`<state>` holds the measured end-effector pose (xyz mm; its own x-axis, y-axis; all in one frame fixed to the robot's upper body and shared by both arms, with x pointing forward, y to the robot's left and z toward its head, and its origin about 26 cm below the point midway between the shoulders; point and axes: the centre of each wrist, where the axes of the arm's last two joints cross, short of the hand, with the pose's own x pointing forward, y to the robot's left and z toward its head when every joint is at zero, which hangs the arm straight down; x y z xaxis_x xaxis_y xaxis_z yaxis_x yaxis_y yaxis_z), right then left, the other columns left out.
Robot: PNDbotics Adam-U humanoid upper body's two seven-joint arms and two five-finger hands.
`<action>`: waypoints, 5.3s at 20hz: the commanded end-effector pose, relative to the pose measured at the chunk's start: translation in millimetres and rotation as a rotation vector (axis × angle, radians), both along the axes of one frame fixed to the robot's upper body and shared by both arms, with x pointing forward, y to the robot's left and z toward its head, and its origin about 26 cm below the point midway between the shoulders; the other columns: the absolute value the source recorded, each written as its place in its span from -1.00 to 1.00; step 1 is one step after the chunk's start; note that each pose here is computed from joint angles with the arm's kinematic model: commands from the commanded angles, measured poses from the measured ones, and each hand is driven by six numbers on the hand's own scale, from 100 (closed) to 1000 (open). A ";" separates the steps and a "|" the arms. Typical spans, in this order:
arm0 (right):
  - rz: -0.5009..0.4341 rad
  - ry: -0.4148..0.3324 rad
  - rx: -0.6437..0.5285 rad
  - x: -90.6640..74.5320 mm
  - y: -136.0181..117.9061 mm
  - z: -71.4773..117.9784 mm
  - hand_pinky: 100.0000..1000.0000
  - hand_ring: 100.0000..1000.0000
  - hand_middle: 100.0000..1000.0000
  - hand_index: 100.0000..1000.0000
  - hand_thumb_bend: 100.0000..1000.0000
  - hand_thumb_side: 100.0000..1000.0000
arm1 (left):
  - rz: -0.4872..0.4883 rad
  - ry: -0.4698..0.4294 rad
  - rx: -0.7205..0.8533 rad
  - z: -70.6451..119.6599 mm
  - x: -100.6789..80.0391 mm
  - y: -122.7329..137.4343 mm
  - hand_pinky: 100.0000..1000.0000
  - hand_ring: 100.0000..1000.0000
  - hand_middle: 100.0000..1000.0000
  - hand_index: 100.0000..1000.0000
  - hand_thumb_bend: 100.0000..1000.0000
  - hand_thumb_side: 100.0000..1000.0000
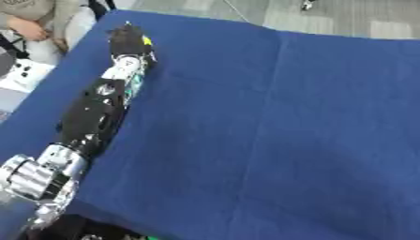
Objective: Pick up the objects with one hand, pass them to the other hand, and then place them into the box on the other side of the table.
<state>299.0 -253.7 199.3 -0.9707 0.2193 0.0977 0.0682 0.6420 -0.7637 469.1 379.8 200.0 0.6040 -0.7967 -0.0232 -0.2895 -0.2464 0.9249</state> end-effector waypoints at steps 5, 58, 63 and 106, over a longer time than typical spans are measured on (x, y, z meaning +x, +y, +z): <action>0.004 -0.023 -0.013 -3.2 -2.0 7.2 0.88 0.96 0.65 0.85 -1.00 -0.18 | -0.036 -0.053 0.027 30.7 -6.5 8.5 0.01 -0.53 -1.00 -0.60 -1.00 -0.45; -0.037 0.016 -0.031 -6.3 -10.9 0.4 0.88 0.96 0.65 0.86 -1.00 -0.18 | 0.045 0.853 -0.398 11.9 -65.2 81.2 0.22 0.11 0.13 0.45 -0.68 -0.60; -0.042 0.021 -0.031 -6.6 -11.2 -0.4 0.88 0.96 0.65 0.86 -1.00 -0.18 | 0.001 0.778 -0.406 17.4 -67.0 78.9 -0.08 -0.24 -0.24 0.19 -1.00 -0.66; 0.175 -0.133 -0.022 0.6 47.4 14.6 0.85 0.89 0.70 0.92 -1.00 -0.24 | -1.813 0.414 -0.676 13.6 -138.4 -261.0 -0.10 -0.47 -0.43 0.21 -1.00 -0.54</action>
